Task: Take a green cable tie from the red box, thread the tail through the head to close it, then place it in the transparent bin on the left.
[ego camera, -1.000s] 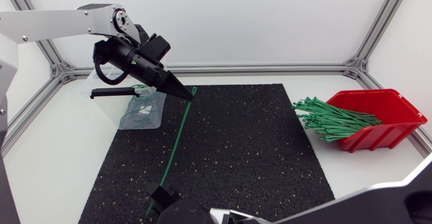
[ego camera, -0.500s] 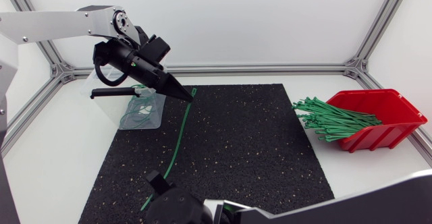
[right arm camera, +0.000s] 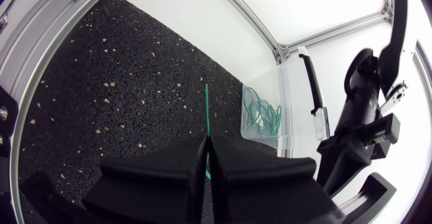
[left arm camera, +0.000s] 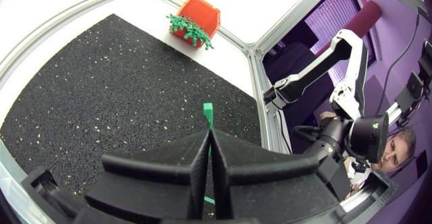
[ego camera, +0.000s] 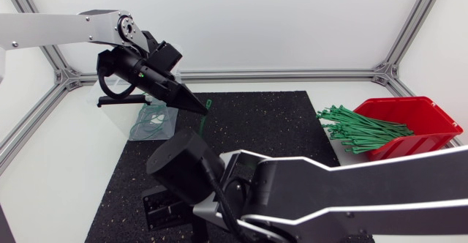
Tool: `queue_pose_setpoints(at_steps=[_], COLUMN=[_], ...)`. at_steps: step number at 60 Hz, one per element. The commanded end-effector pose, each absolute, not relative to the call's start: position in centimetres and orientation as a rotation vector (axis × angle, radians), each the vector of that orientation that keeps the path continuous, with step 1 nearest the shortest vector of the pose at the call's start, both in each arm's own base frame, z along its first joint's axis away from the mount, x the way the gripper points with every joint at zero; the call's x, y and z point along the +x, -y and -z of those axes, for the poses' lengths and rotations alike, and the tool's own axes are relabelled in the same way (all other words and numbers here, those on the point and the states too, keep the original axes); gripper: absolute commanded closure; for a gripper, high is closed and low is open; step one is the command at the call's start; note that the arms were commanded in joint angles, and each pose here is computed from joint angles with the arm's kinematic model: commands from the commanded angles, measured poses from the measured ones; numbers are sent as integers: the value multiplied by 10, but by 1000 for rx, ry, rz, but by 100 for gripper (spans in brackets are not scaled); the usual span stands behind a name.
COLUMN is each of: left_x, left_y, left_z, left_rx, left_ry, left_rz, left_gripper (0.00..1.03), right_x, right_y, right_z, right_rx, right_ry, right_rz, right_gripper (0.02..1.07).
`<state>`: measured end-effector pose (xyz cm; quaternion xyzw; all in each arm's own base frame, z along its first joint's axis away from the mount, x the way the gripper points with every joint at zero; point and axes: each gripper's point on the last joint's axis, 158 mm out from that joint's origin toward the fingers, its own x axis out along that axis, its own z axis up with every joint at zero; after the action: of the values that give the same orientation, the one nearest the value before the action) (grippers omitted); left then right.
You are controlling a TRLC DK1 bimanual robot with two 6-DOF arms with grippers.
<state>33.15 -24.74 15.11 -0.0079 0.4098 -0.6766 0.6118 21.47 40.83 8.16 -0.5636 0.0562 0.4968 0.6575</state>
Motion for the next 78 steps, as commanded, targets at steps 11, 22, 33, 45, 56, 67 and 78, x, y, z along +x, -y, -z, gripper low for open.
queue_pose_setpoints(at_steps=[11,22,33,45,56,67,78], left_x=[313,303,296,290,283,276,268], left_y=[246,251,253,253,254,253,249], left_z=[-158,-160,-163,-161,-156,-151,-148], left_rx=[26,45,54,55,69,100,126], left_ry=[-878,-862,-857,-859,-856,-833,-814], left_rz=[1575,1591,1601,1605,1626,1659,1696], left_gripper=[100,100,100,100,100,100,100], right_x=[214,214,225,221,217,218,219], right_y=[-392,-380,-377,-377,-381,-386,-383], right_z=[-88,-89,-91,-76,-61,-47,-36], right_rx=[-1176,-1139,-1115,-1153,-1234,-1355,-1442], right_ry=[-242,-289,-215,-159,-97,-46,-16], right_rz=[-1148,-1161,-1089,-1064,-1080,-1088,-1102], right_gripper=[100,100,99,97,96,94,87])
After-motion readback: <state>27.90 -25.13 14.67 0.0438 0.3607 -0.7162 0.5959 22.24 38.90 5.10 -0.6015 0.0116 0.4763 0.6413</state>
